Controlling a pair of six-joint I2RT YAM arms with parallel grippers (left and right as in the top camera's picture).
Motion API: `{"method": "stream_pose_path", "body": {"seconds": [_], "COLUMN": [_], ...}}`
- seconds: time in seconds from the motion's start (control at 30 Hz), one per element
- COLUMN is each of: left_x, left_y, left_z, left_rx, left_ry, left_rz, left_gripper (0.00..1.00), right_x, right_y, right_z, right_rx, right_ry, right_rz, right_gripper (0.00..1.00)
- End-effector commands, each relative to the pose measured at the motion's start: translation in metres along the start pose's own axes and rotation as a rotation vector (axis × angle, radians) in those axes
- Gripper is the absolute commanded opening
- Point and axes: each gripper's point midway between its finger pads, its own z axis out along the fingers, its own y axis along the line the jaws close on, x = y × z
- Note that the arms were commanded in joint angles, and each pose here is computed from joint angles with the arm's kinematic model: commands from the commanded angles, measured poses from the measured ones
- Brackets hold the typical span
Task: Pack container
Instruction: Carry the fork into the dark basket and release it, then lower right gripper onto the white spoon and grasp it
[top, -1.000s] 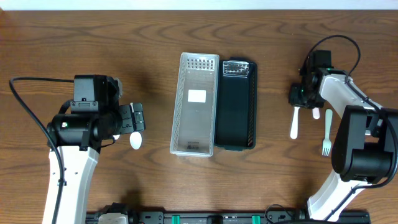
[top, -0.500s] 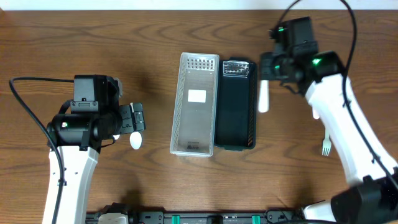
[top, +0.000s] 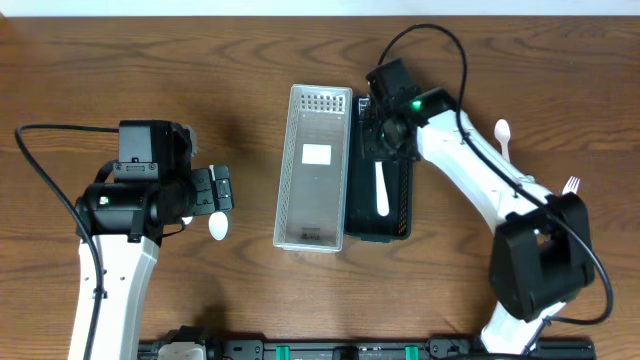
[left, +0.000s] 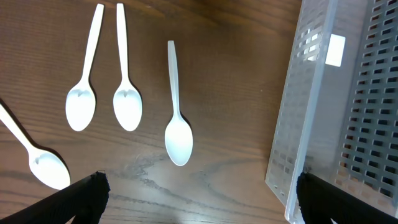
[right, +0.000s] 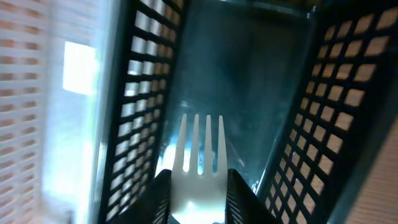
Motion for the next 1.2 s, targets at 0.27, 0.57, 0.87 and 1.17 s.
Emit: {"method": "stream_pose_path", "body": {"seconds": [0.27,0.57,0.87,1.17], "left_x": [-0.006,-0.006,-0.005,-0.007], "left_y": [-0.001,-0.001,-0.001,-0.002], "left_z": [-0.004,-0.004,-0.004,-0.004], "left_rx": [-0.001,-0.001,-0.001,0.000], "left_ry": [-0.016,-0.016,-0.016,-0.023], "left_rz": [0.004,0.004,0.004,0.004], "left_gripper": [0.98,0.98,0.98,0.98], "right_x": [-0.072,-0.098,-0.065,-0.029], "right_y": [-0.025,-0.185,-0.275,-0.285], "right_z": [-0.110,-0.152,-0.070,0.001], "right_rx": [0.008,0.267,0.280,0.248], "right_ry": [-0.289,-0.369,-0.103,0.120], "right_rz": [-0.099,0.088,0.150,0.175], "right_gripper": [0.60,0.71,0.83,0.86]}}
